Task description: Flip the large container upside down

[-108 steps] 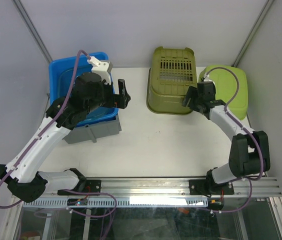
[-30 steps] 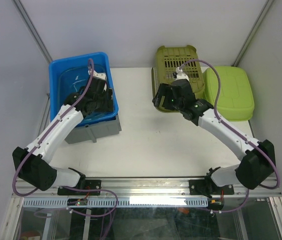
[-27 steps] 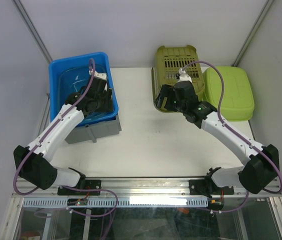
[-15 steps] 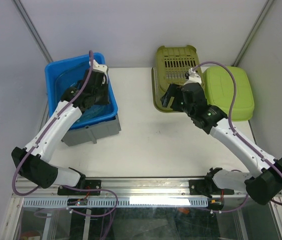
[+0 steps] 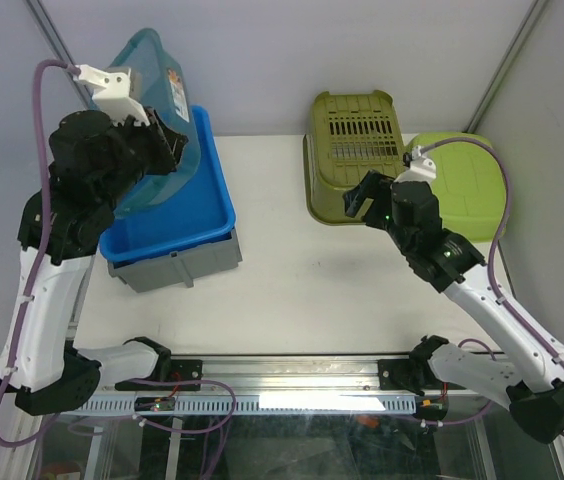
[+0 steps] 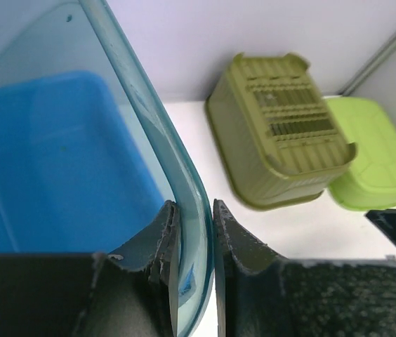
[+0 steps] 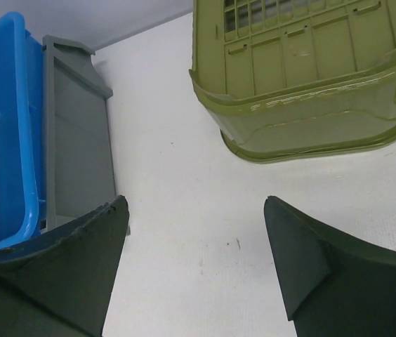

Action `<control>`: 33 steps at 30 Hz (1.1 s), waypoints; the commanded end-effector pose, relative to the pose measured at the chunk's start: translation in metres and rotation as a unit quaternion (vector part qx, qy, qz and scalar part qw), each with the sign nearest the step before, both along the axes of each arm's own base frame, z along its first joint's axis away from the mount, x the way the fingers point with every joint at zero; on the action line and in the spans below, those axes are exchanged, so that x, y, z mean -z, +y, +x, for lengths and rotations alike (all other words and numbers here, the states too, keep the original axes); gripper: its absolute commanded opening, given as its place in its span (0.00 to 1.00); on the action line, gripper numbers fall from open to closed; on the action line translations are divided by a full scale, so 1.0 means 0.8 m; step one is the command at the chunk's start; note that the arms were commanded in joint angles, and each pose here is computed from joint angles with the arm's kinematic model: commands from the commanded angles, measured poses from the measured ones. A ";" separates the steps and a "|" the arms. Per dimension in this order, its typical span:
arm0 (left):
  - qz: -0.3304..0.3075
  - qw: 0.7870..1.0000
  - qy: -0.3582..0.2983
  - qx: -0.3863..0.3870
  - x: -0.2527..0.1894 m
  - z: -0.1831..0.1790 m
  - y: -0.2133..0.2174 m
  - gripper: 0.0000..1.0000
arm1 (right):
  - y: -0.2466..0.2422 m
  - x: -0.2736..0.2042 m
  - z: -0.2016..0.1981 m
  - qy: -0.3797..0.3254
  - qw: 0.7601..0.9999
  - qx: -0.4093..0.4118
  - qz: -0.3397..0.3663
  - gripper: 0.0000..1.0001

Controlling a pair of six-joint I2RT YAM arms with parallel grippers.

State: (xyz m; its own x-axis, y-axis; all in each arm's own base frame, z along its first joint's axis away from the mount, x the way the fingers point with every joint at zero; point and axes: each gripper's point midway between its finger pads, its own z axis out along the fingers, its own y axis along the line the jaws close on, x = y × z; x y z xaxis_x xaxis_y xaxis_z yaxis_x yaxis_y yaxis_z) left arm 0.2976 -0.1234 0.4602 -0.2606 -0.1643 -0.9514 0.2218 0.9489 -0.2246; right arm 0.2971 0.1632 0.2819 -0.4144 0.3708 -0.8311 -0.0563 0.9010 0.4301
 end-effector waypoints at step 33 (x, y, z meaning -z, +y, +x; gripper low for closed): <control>-0.267 0.832 -0.164 0.458 -0.205 -0.119 -0.180 0.00 | -0.162 -0.120 -0.104 -0.159 0.974 0.160 0.031 0.77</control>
State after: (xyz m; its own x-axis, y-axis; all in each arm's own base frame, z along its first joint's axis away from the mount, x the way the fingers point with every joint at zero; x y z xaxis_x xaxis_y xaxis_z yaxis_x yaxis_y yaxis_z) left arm 0.2280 -0.2532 0.5989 -0.3014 -0.4263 -0.8529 0.8519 0.2814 -0.4417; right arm 0.2081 0.0187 0.3543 -0.0065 0.4805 -0.8770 0.1712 0.8646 0.4724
